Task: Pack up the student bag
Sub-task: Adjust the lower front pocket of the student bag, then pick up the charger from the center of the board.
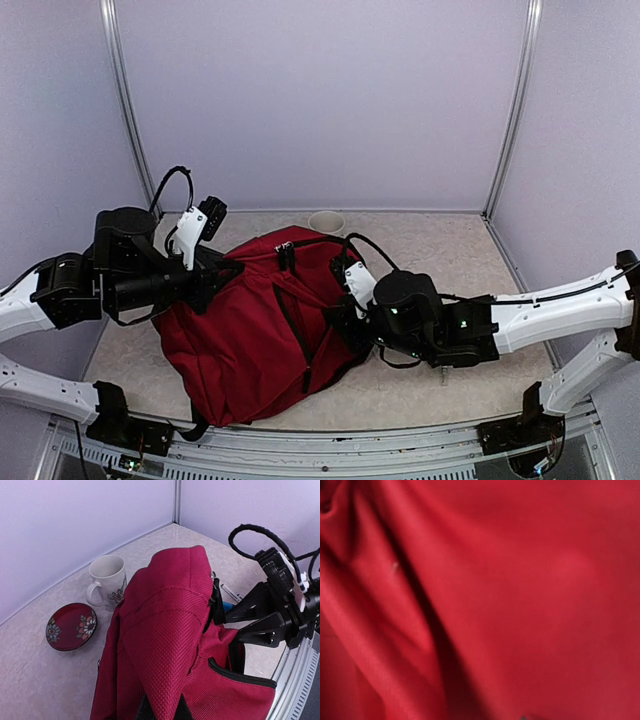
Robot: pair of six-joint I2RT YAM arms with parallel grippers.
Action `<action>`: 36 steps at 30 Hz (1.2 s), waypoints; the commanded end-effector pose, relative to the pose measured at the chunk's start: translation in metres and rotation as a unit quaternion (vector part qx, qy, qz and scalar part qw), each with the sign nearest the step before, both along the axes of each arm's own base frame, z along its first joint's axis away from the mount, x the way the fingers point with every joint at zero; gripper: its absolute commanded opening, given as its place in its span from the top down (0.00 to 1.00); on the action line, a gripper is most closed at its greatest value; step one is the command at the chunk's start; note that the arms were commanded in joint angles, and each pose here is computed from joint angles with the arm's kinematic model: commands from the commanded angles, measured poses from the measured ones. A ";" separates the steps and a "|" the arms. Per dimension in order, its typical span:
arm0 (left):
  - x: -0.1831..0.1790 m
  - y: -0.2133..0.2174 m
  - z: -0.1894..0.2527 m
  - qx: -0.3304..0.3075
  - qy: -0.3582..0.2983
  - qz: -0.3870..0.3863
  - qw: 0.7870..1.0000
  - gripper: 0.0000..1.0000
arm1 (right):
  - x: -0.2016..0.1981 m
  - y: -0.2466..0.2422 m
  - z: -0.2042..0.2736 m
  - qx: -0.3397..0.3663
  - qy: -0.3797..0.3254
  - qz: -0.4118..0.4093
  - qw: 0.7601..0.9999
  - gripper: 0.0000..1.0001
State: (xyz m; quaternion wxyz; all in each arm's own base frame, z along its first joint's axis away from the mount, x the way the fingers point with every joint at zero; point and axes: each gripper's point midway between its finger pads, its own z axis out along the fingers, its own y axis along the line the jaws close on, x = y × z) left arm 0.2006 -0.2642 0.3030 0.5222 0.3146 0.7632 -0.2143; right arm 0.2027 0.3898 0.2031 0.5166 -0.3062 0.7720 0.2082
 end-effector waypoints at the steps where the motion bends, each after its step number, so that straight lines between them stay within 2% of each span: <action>1: -0.004 -0.006 0.071 -0.100 -0.080 -0.014 0.992 1.00 | 0.005 -0.016 0.000 0.048 0.019 0.010 0.999 0.67; 6: -0.013 -0.019 0.066 -0.092 -0.076 -0.034 0.992 1.00 | -0.022 0.004 0.018 0.057 0.005 0.121 0.991 0.52; 10: -0.013 -0.026 0.066 -0.090 -0.073 -0.035 0.993 1.00 | -0.066 0.018 0.046 0.082 0.002 0.256 0.963 0.40; 13: -0.013 -0.026 0.066 -0.090 -0.073 -0.034 0.993 1.00 | -0.084 0.009 0.073 0.105 -0.002 0.297 0.949 0.34; 16: -0.012 -0.025 0.066 -0.092 -0.071 -0.030 0.993 1.00 | -0.069 -0.019 0.096 0.125 0.007 0.249 0.960 0.32; 20: -0.013 -0.024 0.066 -0.093 -0.071 -0.031 0.993 1.00 | -0.002 -0.092 0.088 0.139 0.061 0.049 0.987 0.32; 22: -0.013 -0.024 0.067 -0.093 -0.072 -0.030 0.993 1.00 | 0.037 -0.140 0.058 0.126 0.112 -0.082 0.982 0.28; 24: -0.012 -0.026 0.067 -0.093 -0.073 -0.031 0.993 1.00 | 0.065 -0.174 0.028 0.112 0.161 -0.154 0.968 0.16; 28: -0.013 -0.026 0.069 -0.093 -0.073 -0.031 0.993 1.00 | 0.095 -0.180 -0.007 0.077 0.199 -0.154 0.965 0.01; 32: -0.014 -0.024 0.068 -0.089 -0.074 -0.026 0.993 1.00 | 0.106 -0.154 -0.049 -0.035 0.224 -0.071 0.971 0.00; 36: -0.014 -0.023 0.066 -0.086 -0.075 -0.026 0.993 1.00 | 0.118 -0.147 -0.085 -0.121 0.256 -0.045 0.958 0.00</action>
